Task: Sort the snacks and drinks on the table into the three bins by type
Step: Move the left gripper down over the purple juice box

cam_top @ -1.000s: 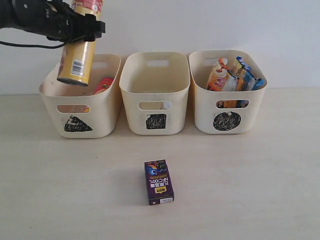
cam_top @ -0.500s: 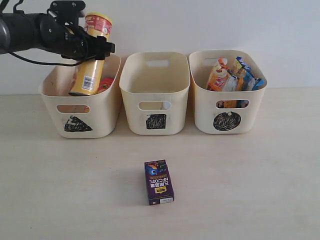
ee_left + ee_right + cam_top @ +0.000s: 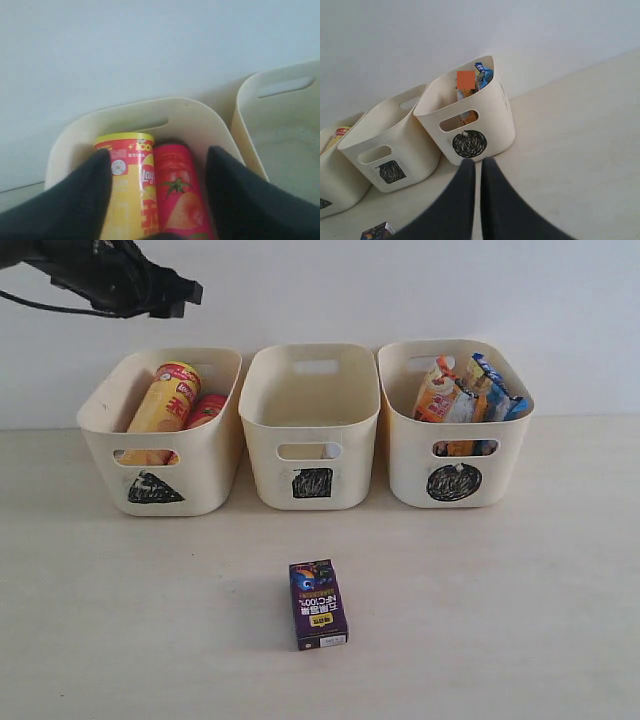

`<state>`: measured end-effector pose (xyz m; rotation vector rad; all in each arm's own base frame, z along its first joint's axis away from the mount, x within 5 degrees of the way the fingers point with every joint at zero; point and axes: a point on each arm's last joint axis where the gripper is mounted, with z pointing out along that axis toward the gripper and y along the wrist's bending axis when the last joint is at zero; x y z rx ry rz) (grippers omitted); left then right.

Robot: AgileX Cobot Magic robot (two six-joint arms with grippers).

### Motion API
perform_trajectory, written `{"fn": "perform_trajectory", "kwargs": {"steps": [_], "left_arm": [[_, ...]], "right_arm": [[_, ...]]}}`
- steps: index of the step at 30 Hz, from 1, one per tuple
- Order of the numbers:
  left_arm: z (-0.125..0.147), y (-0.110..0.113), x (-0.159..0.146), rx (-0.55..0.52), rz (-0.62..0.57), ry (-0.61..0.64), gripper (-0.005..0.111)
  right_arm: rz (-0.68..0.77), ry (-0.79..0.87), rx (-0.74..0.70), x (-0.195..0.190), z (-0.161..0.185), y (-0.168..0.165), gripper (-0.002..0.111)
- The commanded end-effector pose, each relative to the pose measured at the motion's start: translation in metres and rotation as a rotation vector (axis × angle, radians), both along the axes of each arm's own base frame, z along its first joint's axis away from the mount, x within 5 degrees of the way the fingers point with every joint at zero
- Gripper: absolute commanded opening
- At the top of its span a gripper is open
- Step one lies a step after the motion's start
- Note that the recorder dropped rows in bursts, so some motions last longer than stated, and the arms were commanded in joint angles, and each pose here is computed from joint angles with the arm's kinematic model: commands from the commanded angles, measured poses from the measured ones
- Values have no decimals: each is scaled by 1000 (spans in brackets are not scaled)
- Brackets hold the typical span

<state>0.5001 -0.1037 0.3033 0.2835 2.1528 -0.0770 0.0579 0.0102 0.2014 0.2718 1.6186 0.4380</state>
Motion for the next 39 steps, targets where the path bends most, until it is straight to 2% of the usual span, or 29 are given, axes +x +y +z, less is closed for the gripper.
{"fn": "perform_trajectory", "kwargs": {"steps": [1,2,5,7,11,15,23,26,29,32,36,39], "left_arm": [[34,5,-21,4,7,28,15],[42,6,-29,-7,6,57,5],[51,5,-44,-49,-4,144,4],[57,-1,-60,-126,-36,253,4],[64,-9,-73,-202,-82,326,4],[65,-24,-88,-180,-131,397,4],[51,-71,-122,-114,-259,547,4],[47,-90,-131,-124,-256,578,4],[43,-103,-138,-170,-203,624,14],[37,-115,-143,-216,-146,672,32],[17,-131,-156,-217,-119,763,60],[-2,-141,-164,-204,-90,831,74]], "right_arm": [[-1,-7,-4,0,0,0,0],[-1,-7,-4,0,0,0,0],[-1,-7,-4,0,0,0,0],[-1,-7,-4,0,0,0,0],[-1,-7,-4,0,0,0,0],[-1,-7,-4,0,0,0,0],[-1,-7,-4,0,0,0,0],[-1,-7,-4,0,0,0,0],[-1,-7,-4,0,0,0,0],[-1,-7,-4,0,0,0,0],[-1,-7,-4,0,0,0,0],[-2,-9,-4,0,1,0,0]]}}
